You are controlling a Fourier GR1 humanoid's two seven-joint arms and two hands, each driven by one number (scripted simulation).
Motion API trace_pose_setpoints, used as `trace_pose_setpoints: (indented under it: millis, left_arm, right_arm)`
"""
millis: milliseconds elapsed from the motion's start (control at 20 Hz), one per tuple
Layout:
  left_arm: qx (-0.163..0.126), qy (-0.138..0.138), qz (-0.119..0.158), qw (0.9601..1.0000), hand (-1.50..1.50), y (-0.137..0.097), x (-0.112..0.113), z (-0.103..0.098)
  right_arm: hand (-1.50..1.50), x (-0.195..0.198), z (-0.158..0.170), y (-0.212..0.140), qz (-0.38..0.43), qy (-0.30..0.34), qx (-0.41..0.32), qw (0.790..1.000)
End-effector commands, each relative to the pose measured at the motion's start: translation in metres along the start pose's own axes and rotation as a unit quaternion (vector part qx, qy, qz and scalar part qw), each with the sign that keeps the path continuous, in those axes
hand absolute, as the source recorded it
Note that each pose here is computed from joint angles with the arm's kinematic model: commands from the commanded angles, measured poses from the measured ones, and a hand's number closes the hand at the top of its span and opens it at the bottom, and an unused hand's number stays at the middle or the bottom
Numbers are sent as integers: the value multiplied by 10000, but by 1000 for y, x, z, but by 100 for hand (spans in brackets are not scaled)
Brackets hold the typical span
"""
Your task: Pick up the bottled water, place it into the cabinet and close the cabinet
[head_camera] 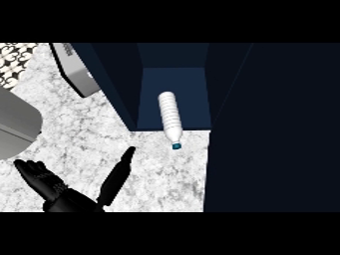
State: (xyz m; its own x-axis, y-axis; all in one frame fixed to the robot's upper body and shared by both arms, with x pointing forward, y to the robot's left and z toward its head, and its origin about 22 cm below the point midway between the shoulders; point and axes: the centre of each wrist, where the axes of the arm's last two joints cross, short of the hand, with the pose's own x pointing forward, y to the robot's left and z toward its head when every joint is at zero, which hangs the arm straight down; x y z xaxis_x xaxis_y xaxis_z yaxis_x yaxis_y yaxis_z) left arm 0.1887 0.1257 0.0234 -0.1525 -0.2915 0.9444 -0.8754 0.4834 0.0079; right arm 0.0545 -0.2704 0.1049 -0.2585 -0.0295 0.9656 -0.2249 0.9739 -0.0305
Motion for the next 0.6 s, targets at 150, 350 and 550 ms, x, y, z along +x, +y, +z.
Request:
trace_pose_setpoints:
  millis: [150,350,550]
  left_arm:
    - [177,333,-134,9992,-150,-10,-17,-5]
    - [257,391,-311,9984,-150,9,-26,-31]
    - [162,493,-406,9978,-150,0,-33,-22]
  right_arm:
    - [-150,26,9,-3,-68,-307,86,9995]
    - [-150,48,16,12,-41,-295,134,9995]
    - [-150,33,19,7,-5,-314,21,9995]
